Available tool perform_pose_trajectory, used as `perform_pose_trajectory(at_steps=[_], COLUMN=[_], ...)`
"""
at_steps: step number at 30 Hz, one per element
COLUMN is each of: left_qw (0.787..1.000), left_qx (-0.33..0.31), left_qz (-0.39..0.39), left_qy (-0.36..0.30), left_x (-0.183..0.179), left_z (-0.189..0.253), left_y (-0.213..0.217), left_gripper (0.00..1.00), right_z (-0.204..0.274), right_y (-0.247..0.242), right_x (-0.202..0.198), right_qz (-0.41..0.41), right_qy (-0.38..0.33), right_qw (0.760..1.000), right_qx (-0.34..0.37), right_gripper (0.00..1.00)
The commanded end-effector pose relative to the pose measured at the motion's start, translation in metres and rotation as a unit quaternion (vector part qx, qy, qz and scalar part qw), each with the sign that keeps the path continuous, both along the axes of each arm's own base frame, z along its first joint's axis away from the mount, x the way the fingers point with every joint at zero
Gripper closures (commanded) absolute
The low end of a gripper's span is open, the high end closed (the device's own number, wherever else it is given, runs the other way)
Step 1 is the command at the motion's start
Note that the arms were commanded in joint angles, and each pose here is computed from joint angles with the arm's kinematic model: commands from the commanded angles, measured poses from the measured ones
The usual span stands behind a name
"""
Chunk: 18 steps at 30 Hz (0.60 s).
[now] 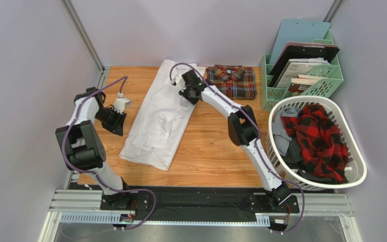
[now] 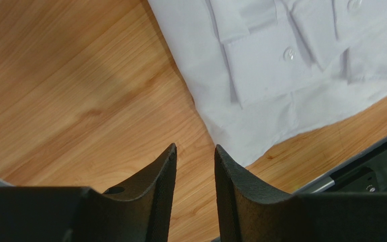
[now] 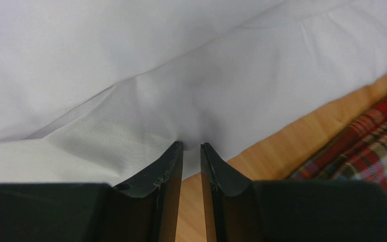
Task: Fold and stack the long sleeve shirts
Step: Fold the shirt
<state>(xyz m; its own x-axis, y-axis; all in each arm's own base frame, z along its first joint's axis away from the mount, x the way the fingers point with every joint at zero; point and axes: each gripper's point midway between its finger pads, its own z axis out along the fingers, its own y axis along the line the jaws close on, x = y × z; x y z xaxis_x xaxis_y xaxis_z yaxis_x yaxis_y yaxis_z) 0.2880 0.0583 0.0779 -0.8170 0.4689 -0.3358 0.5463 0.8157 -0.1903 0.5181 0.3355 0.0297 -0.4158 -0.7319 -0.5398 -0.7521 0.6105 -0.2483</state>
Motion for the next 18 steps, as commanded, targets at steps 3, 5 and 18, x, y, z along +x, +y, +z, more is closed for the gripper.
perform_pose_trajectory(at_steps=[3,5,18], left_qw=[0.997,0.996,0.987], left_qx=[-0.012,-0.019,-0.021], left_qz=[-0.079,-0.089,-0.153], left_qy=[-0.003,-0.001,0.037], left_x=[0.012,0.019,0.004], left_z=[-0.007,-0.012,-0.032], left_y=[-0.057,-0.076,-0.123], left_gripper=[0.62,0.63,0.73], right_z=[0.015,0.022,0.093], right_y=[-0.05,-0.045,-0.033], right_x=[0.037,0.022,-0.071], right_qz=[-0.006,0.007,-0.005], right_qy=[-0.051,-0.031,0.081], right_qw=[0.998,0.999,0.987], right_qx=[-0.045,-0.018,0.137], right_gripper=[0.7,0.68,0.64])
